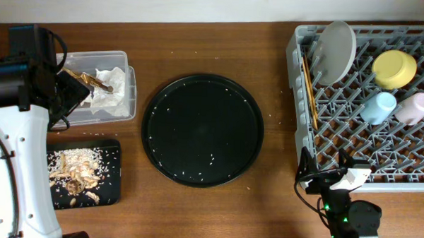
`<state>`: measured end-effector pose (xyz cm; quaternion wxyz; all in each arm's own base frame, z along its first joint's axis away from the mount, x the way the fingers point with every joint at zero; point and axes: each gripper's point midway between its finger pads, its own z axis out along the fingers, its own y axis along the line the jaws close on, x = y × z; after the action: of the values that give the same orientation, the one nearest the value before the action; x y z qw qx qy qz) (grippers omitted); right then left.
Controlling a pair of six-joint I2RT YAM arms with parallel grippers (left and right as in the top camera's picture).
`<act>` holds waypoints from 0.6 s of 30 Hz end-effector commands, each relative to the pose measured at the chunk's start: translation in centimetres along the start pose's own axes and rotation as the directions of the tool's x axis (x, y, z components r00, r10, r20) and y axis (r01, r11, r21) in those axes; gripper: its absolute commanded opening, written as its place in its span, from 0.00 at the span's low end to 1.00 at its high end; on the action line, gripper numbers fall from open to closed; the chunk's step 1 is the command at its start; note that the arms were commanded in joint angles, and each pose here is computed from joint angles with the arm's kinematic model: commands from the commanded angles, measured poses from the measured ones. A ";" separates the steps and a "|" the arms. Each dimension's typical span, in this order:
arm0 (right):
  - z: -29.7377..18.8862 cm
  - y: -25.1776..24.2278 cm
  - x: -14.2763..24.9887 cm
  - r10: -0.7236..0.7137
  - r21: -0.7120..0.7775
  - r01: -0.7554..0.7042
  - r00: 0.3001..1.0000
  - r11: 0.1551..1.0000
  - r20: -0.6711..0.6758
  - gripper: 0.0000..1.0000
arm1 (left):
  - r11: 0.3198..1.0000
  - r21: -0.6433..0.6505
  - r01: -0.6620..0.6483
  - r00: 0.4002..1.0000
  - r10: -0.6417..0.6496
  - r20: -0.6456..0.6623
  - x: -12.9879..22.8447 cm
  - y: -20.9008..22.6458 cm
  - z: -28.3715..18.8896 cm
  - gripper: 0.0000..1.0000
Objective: Sort waste into correct bins and load items into the dishwasher rack
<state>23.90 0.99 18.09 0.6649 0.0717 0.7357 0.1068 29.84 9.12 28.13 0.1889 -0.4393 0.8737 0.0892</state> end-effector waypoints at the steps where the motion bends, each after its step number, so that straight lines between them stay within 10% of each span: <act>1: 0.5 -1.4 0.2 -0.011 0.032 0.009 0.997 0.999 0.074 0.98 | 1.000 -0.001 0.011 1.000 -0.011 0.009 -0.2 0.1 -0.2 1.00; 8: 0.7 -2.7 1.6 -0.276 0.079 0.274 0.961 0.959 0.022 0.98 | 1.000 -0.001 0.011 1.000 -0.011 0.008 -0.2 0.1 -0.2 0.99; 18: 0.8 -2.1 1.7 -0.283 0.054 0.281 0.959 0.958 0.023 0.98 | 1.000 -0.001 0.012 1.000 -0.012 0.009 -0.2 0.1 -0.2 0.99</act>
<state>24.60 -0.85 16.03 0.6830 -0.0090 0.7302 -0.0137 29.84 9.12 28.13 0.1889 -0.4393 0.8737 0.0892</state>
